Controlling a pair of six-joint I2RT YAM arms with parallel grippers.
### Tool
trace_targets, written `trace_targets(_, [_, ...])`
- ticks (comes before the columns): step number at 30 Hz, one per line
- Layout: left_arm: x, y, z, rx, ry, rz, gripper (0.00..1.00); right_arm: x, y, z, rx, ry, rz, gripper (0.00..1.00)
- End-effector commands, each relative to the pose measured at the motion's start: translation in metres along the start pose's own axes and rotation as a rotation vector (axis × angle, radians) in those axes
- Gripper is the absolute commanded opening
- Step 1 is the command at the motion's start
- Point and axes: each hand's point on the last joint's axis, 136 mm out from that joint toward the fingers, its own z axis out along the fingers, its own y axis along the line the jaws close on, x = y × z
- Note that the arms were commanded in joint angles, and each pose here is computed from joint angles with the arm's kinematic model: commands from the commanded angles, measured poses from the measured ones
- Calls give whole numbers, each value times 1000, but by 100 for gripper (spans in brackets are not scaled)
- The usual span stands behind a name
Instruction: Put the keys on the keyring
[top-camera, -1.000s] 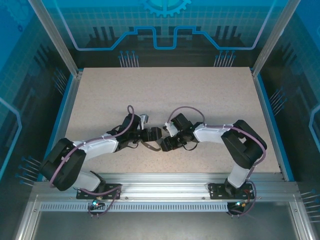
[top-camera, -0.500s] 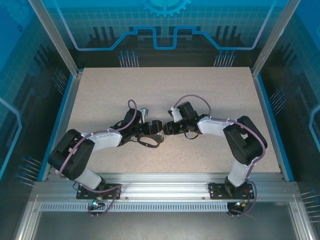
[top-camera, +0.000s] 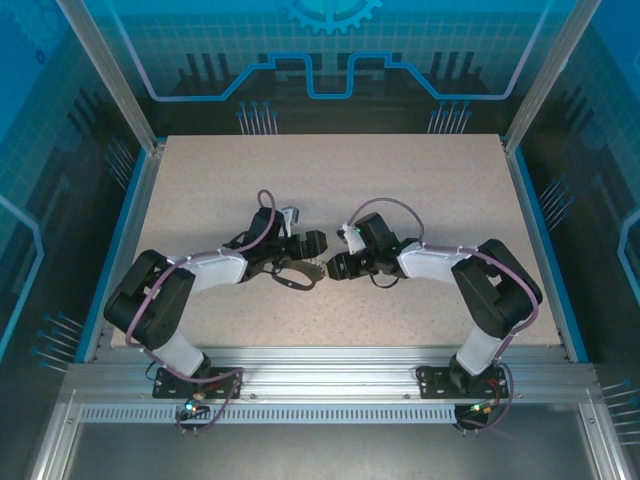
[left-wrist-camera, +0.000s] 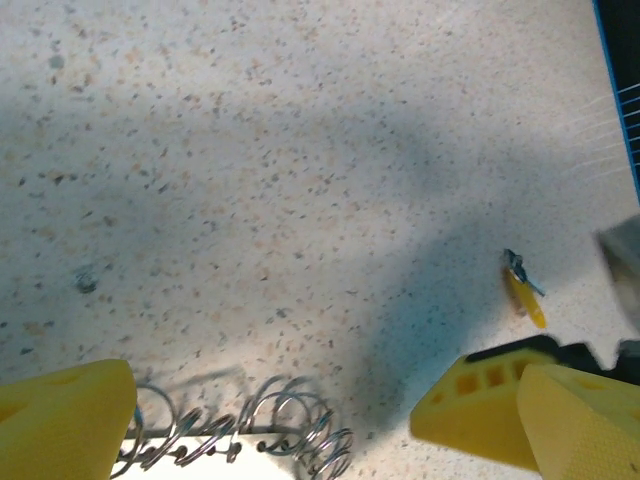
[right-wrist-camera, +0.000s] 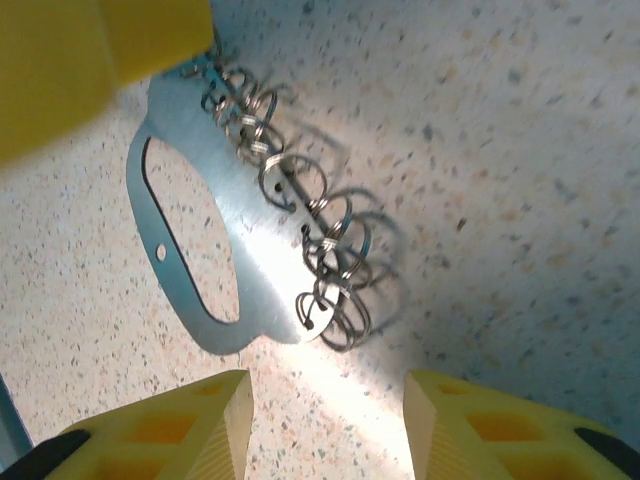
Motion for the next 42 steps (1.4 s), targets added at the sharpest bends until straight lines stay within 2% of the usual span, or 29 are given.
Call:
trace_targets(1, [-15, -22, -14, 63, -21, 32, 99, 3, 5, 4, -1, 4, -16, 45])
trace_targets(14, [-21, -37, -40, 93, -61, 24, 99, -3, 11, 24, -14, 21, -24, 43])
trace_targets(28, [-22, -38, -44, 94, -70, 30, 99, 3, 27, 22, -49, 35, -44, 30])
trace_targets(32, [-21, -38, -46, 95, -71, 30, 99, 2, 19, 17, -20, 19, -29, 32])
trace_targets(35, [-21, -38, -47, 95, -73, 30, 99, 10, 7, 16, 5, 28, 0, 40])
trace_targets(37, [-21, -38, -47, 95, -74, 32, 99, 10, 4, 16, 10, 28, 9, 42])
trace_targets(42, [-20, -37, -47, 95, -73, 28, 99, 9, 3, 21, 4, 38, 15, 43])
